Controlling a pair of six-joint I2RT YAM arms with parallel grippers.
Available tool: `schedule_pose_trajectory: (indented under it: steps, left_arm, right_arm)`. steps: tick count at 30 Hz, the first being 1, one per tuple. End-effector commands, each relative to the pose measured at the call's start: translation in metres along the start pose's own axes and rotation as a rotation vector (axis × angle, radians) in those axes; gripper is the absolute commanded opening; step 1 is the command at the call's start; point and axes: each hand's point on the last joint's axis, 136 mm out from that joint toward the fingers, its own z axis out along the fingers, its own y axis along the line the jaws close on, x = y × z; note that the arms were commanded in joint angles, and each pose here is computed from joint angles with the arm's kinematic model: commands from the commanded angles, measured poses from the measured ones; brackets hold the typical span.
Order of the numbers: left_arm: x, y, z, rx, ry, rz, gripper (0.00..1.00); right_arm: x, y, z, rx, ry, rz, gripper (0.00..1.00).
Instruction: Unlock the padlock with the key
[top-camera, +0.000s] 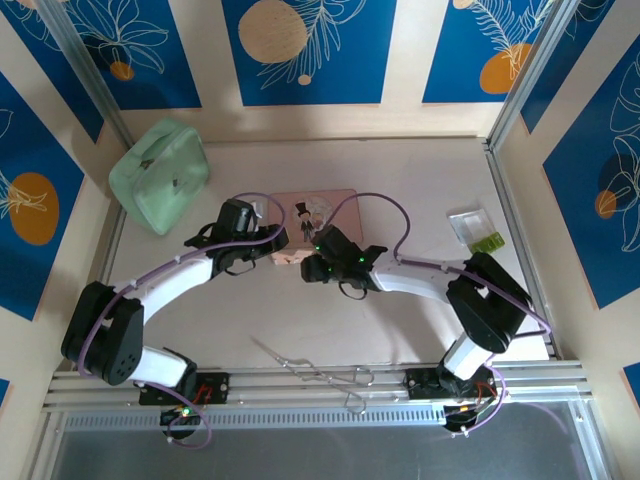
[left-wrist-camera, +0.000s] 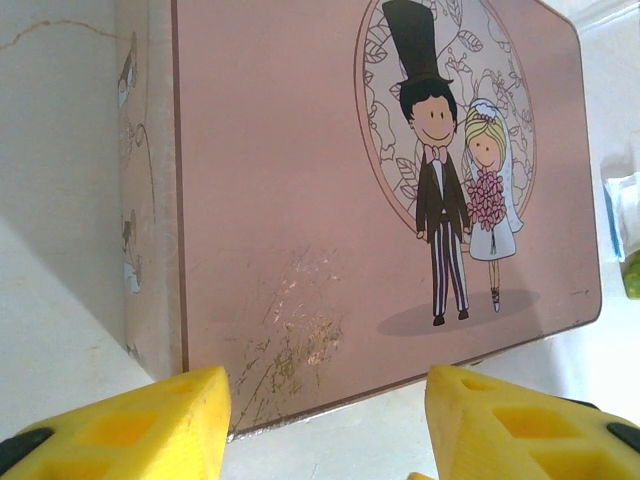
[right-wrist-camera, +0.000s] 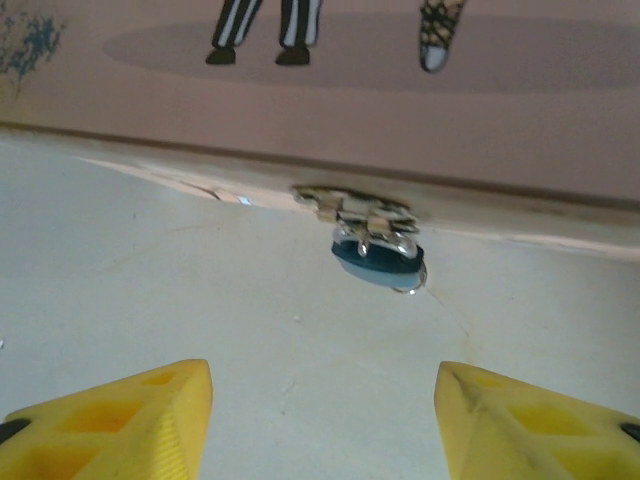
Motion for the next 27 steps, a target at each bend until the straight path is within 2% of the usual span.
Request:
schedule_pose_trajectory:
  steps: [1, 10, 16, 20, 27]
  left_arm:
    - [-0.004, -0.004, -0.007, 0.034, -0.032, -0.021, 0.54]
    - [-0.013, -0.006, -0.033, 0.075, -0.164, -0.009, 0.53]
    - [-0.002, -0.009, -0.045, 0.133, -0.217, 0.007, 0.53]
    - [0.011, -0.006, -0.046, 0.147, -0.231, 0.016, 0.53]
    - [0.025, -0.003, -0.038, 0.146, -0.208, 0.025, 0.51]
  right_arm:
    - [-0.012, -0.008, 0.003, 0.084, -0.038, 0.015, 0.61]
    - [-0.012, -0.007, 0.023, 0.147, 0.005, -0.034, 0.61]
    - [-0.011, -0.016, 0.028, 0.22, 0.012, -0.017, 0.59]
    - [-0.009, -0.016, 0.032, 0.227, 0.014, -0.017, 0.55]
    - [-0.009, -0.017, 0.033, 0.236, 0.014, -0.015, 0.54]
